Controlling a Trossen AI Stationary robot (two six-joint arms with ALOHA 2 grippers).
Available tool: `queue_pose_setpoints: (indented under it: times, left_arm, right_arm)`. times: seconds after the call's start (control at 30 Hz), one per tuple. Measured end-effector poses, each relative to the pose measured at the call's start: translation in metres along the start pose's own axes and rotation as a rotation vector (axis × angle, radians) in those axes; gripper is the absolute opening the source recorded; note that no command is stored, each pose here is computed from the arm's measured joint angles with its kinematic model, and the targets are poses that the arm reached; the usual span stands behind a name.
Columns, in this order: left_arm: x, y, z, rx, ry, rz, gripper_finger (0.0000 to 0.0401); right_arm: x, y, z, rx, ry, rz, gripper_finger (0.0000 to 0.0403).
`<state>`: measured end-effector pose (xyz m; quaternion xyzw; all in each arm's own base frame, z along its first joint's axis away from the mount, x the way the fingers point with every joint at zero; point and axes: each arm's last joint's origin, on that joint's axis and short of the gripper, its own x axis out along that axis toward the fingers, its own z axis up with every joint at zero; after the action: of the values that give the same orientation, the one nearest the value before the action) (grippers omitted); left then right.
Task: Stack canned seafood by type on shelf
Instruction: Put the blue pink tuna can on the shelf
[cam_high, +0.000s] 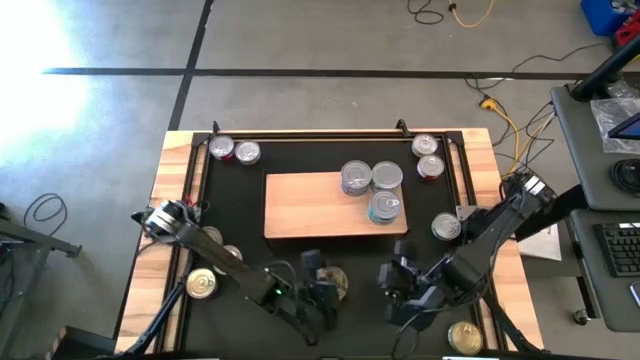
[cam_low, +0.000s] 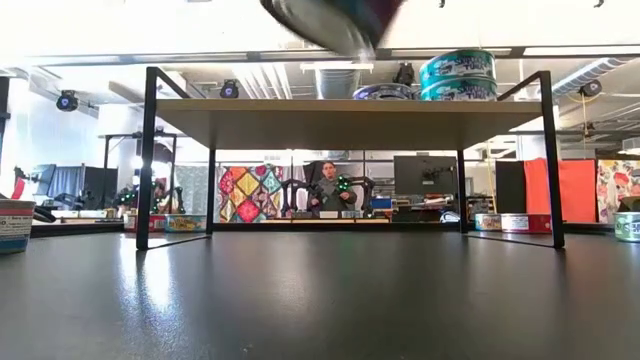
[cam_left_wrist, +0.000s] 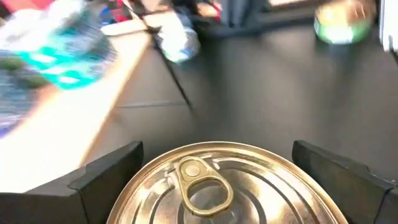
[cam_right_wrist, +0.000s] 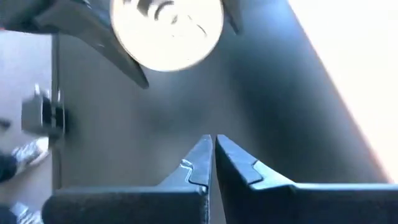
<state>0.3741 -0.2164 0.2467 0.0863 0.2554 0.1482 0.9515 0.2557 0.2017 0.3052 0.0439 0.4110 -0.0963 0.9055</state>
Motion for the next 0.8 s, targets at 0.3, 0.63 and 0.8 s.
queue_pose_setpoints:
  times: [0.3,0.63,0.8]
  left_arm:
    - [-0.039,0.081,0.039,-0.098,-0.002,0.093,0.0383]
    - [-0.065,0.141,0.042,-0.217,0.018,0.146,0.038]
    - [-0.071,0.155,0.011,-0.232,0.076,0.114,0.038]
  right_arm:
    - [-0.012,-0.01,0.039,-0.187,-0.209,-0.103,0.0013]
    - [-0.002,-0.015,0.074,-0.27,-0.375,-0.068,0.0013]
    - [0.013,-0.027,0.089,-0.24,-0.395,-0.071,0.0013]
